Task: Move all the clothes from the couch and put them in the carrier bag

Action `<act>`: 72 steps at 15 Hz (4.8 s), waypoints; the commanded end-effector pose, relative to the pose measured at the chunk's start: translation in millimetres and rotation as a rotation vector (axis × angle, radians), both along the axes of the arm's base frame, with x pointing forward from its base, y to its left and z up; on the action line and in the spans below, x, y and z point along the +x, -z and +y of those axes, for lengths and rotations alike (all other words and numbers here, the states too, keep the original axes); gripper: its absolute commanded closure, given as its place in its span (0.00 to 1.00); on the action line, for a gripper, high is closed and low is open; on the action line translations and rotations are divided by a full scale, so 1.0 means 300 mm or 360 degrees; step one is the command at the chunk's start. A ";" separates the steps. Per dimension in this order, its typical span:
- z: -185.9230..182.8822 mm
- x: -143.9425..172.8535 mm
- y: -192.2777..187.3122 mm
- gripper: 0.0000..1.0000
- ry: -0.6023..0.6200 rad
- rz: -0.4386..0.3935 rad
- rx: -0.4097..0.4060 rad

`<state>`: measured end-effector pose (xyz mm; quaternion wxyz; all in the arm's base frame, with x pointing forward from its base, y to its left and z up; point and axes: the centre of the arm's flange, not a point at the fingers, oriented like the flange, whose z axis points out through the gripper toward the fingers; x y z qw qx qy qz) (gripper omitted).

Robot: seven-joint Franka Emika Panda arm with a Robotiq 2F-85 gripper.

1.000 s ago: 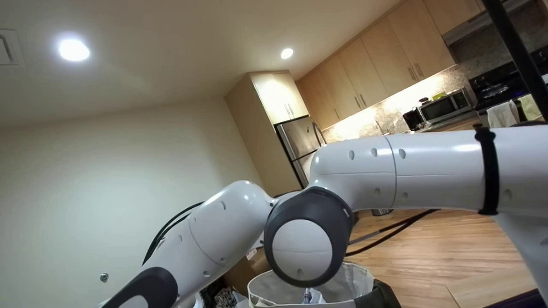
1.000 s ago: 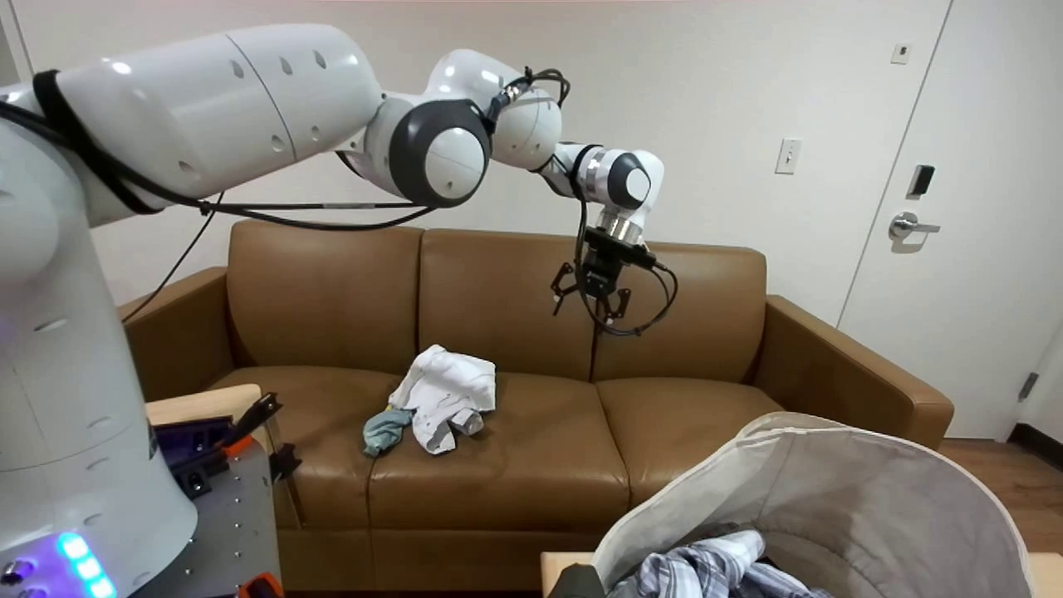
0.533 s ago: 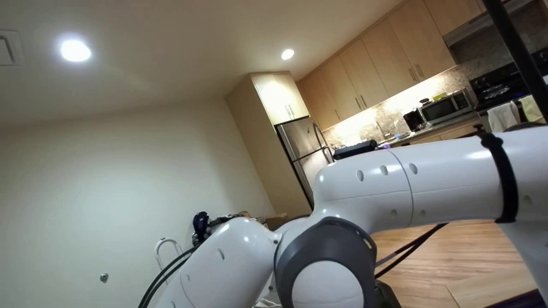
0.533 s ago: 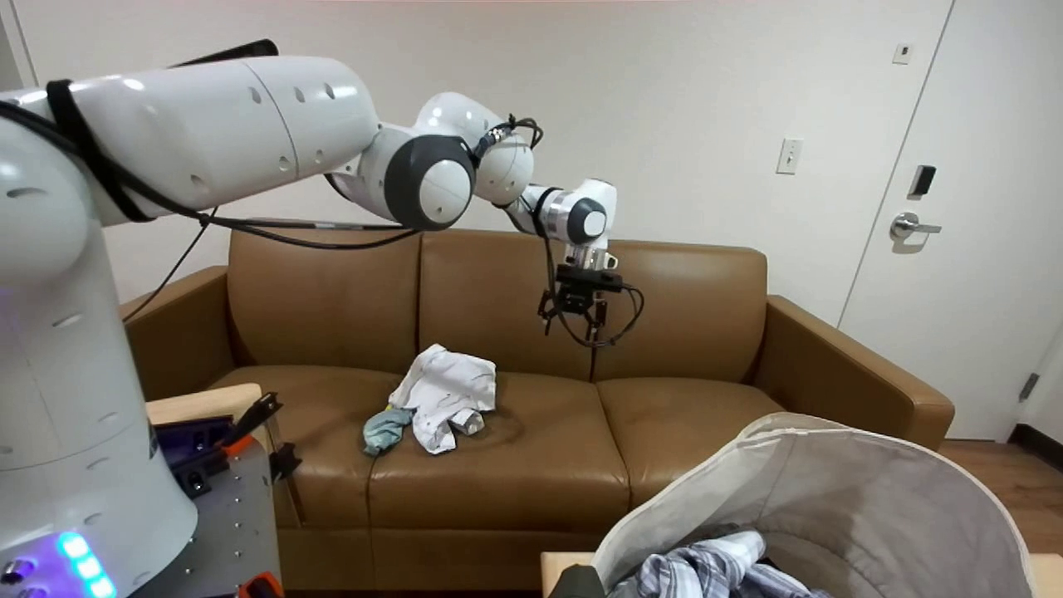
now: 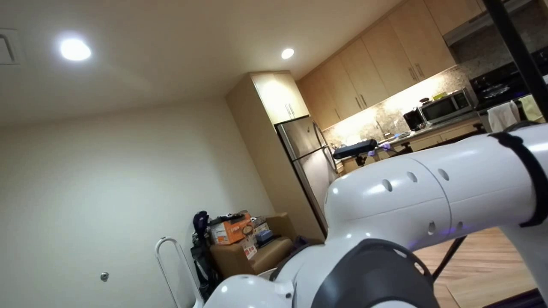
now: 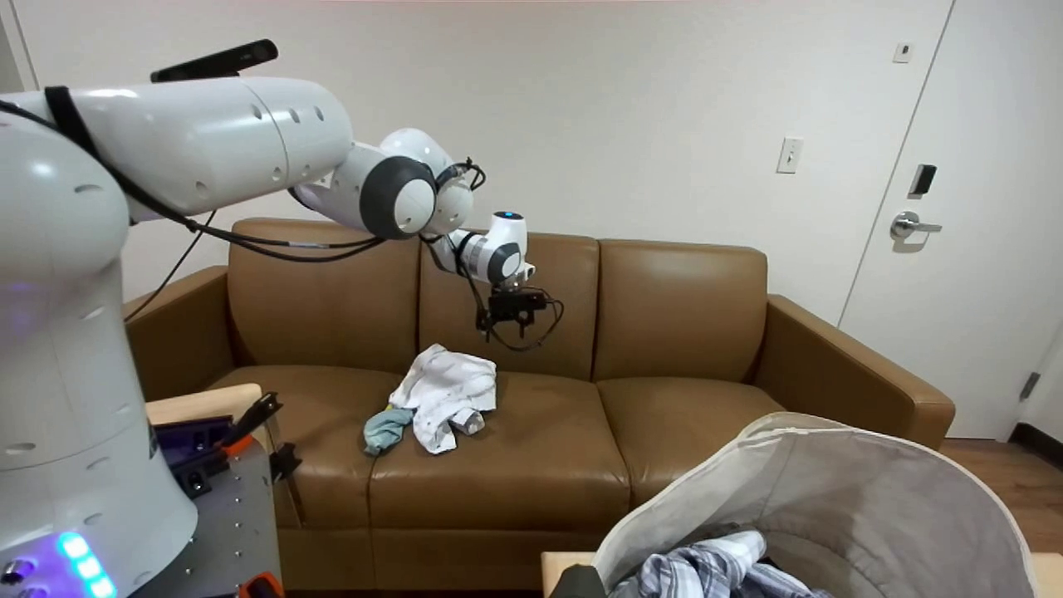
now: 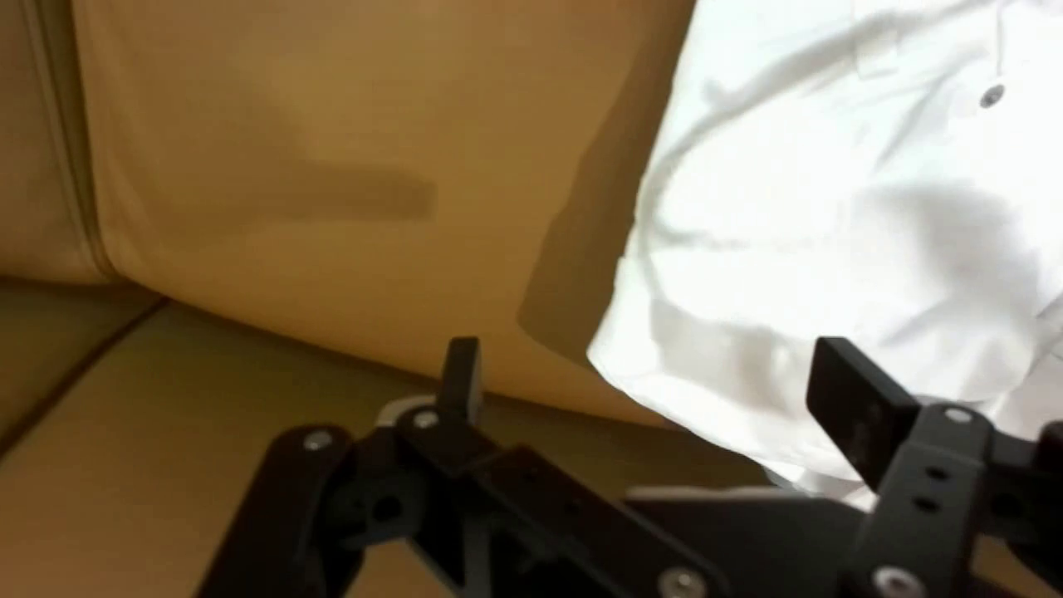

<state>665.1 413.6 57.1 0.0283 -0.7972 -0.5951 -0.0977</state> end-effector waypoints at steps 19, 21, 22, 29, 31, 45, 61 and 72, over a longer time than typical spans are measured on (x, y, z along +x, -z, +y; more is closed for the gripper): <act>0.170 -0.253 0.419 0.00 -0.0487 0.0024 -0.0201; 0.185 -0.257 0.461 0.00 -0.0476 -0.0058 -0.0191; 0.194 -0.260 0.484 0.00 -0.0469 -0.0090 -0.0213; 0.148 -0.262 0.610 0.00 -0.0268 -0.0254 -0.0221; 0.115 -0.252 0.646 0.00 -0.0225 -0.0282 -0.0243; -0.058 -0.234 0.714 0.95 -0.0040 -0.0332 -0.0165; -0.170 -0.312 0.189 0.96 0.0135 -0.0539 -0.0193; -0.171 -0.134 -0.231 0.96 0.0401 -0.0988 -0.0320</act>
